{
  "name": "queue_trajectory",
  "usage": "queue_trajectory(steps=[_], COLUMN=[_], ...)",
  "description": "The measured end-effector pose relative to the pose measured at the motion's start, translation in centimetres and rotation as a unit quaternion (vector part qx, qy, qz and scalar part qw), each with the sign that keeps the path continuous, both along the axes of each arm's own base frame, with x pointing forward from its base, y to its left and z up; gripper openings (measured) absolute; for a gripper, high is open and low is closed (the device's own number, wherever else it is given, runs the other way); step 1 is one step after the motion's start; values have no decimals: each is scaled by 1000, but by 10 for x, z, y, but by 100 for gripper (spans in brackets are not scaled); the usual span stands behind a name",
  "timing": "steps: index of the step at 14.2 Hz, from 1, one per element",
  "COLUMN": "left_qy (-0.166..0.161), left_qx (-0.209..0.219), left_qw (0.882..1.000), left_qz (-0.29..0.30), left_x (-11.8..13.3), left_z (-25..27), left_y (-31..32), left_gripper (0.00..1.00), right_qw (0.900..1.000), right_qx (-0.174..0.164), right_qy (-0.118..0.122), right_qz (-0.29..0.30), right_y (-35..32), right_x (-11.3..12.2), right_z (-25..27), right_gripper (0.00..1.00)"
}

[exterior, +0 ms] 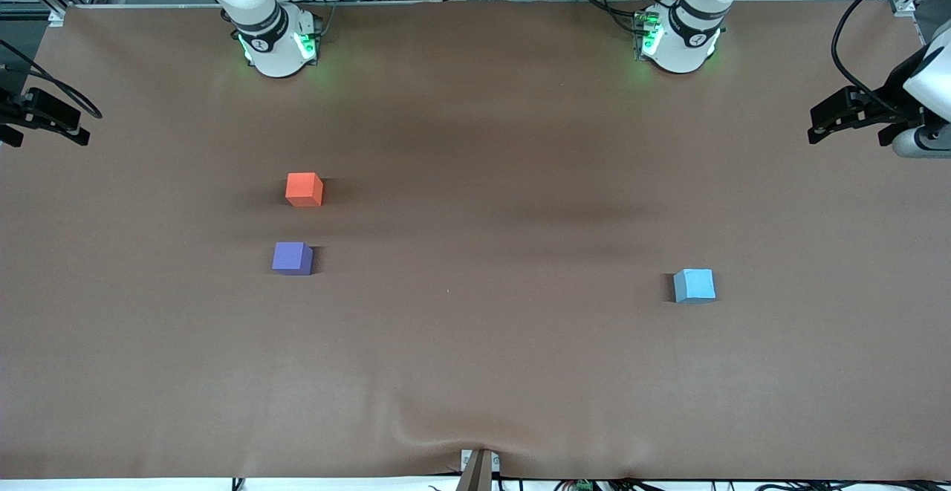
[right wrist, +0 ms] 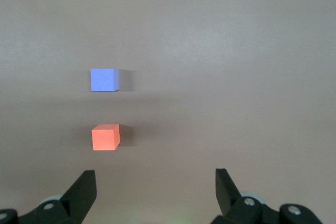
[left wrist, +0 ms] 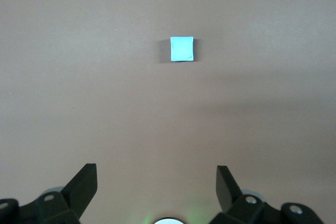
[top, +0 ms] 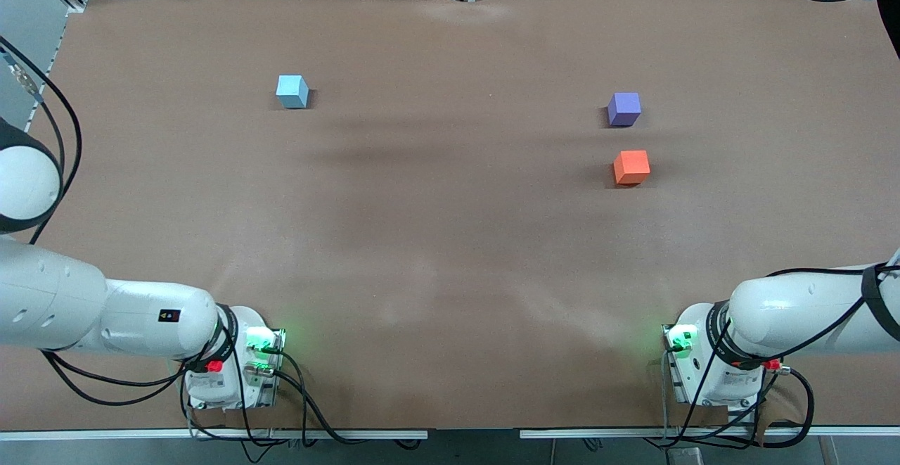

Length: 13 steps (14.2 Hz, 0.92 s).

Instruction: Place blue block between orange and purple blocks

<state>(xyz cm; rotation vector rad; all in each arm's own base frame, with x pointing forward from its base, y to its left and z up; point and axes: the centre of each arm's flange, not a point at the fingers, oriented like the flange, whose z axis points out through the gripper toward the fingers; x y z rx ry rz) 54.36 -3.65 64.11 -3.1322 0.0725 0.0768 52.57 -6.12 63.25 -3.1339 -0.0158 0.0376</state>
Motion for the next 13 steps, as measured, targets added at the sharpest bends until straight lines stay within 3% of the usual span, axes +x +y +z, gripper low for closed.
queue_trajectory(steps=[7, 13], left_qy=[4, -55], left_qx=[0, -14], left_qw=[1000, 998], left_qz=[-5, -13], left_x=[6, 41], left_z=[-10, -27], left_y=[-6, -20], left_gripper=[100, 100], right_qw=[1000, 1000], right_qx=[0, 0], right_qy=[0, 0], right_qz=[0, 0], right_y=[0, 0], right_x=[0, 0], right_z=[0, 0], right_gripper=[100, 100])
